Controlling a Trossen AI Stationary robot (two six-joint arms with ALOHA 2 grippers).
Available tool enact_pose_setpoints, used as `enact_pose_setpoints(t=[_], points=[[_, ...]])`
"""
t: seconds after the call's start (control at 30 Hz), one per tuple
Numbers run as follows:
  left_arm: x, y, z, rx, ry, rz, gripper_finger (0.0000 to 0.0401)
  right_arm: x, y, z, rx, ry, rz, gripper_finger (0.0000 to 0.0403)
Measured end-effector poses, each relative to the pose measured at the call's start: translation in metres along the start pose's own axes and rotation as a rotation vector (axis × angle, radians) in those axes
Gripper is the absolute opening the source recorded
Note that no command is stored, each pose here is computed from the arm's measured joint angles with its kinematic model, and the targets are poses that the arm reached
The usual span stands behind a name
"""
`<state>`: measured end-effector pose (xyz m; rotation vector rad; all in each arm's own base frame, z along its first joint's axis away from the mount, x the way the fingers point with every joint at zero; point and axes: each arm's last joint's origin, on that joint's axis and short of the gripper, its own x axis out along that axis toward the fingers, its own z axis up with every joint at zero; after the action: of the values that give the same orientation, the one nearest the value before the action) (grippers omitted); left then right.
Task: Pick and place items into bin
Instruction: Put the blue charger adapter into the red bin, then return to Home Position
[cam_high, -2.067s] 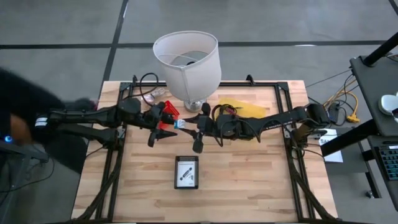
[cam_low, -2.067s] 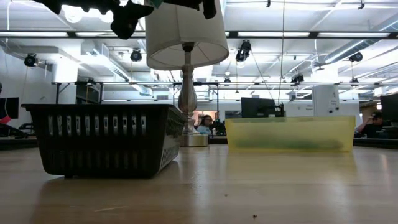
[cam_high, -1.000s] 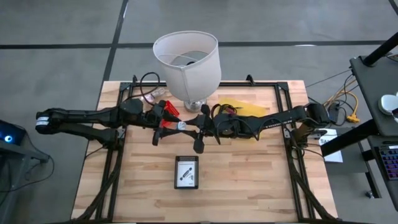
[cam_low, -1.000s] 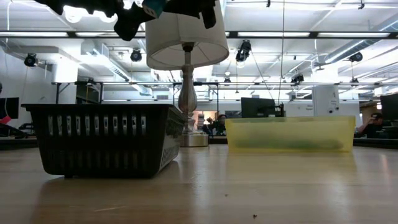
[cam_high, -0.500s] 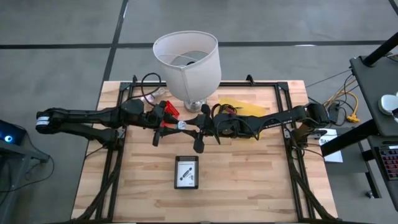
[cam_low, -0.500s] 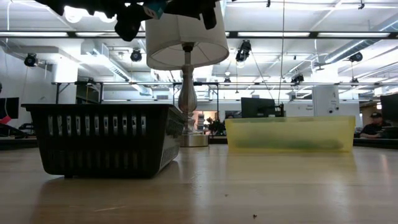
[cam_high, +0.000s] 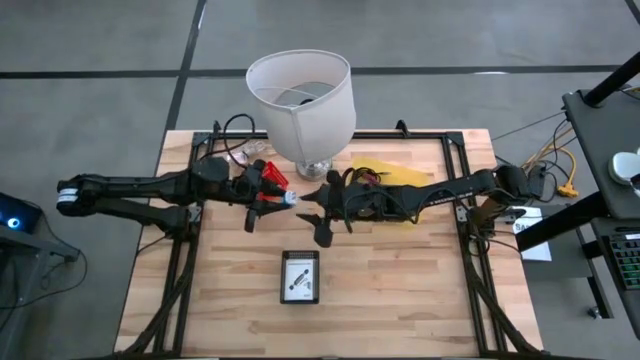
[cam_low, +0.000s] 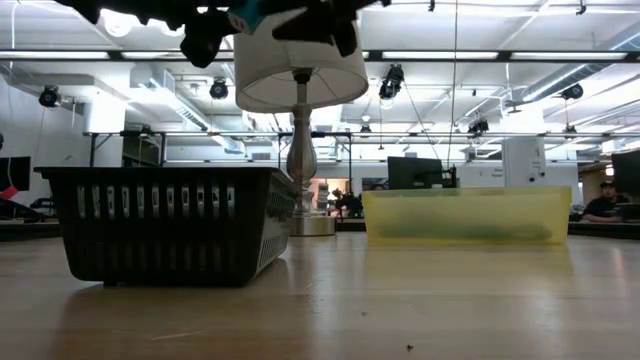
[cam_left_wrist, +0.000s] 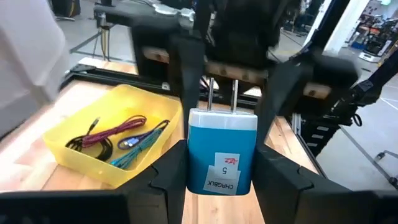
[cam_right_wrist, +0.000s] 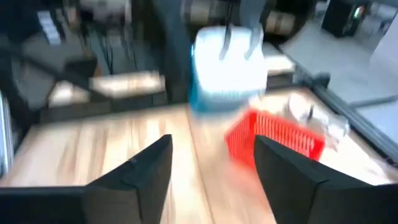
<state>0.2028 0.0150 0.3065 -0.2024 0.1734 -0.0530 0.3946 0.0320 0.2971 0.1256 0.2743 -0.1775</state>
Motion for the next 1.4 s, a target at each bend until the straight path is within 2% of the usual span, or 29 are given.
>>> enact_pose_setpoints(t=[0.2, 0.27, 0.43, 0.53, 0.7, 1.1, 1.17, 1.3, 1.4], points=[[-0.004, 0.001, -0.008, -0.015, 0.091, 0.015, 0.0131, -0.009, -0.002, -0.01, -0.043, 0.152, -0.02, 0.0239], [-0.008, 0.002, -0.014, -0.023, 0.156, 0.062, 0.0131, -0.012, -0.003, -0.011, -0.049, 0.188, -0.028, 0.0245], [-0.02, 0.012, -0.041, -0.048, 0.418, 0.342, 0.0131, -0.017, -0.004, -0.018, -0.048, 0.273, -0.042, 0.0251], [-0.028, 0.017, -0.05, -0.059, 0.502, 0.522, 0.0131, -0.017, -0.005, -0.019, -0.026, 0.289, -0.05, 0.0248], [-0.032, 0.024, -0.052, -0.069, 0.501, 0.672, 0.0131, -0.017, -0.004, -0.019, -0.027, 0.29, -0.035, 0.0244], [-0.02, 0.055, -0.067, -0.176, 0.621, 0.866, 0.0131, -0.017, -0.004, -0.02, -0.044, 0.292, -0.027, 0.0245], [-0.016, 0.059, -0.071, -0.189, 0.645, 0.887, 0.0146, -0.018, -0.003, -0.02, -0.053, 0.294, -0.02, 0.0244], [-0.009, 0.063, -0.078, -0.188, 0.697, 0.901, 0.0218, -0.018, -0.003, -0.021, -0.088, 0.306, -0.013, 0.0246], [-0.005, 0.065, -0.081, -0.205, 0.713, 0.909, 0.0256, -0.019, -0.004, -0.023, -0.116, 0.335, -0.015, 0.0249]])
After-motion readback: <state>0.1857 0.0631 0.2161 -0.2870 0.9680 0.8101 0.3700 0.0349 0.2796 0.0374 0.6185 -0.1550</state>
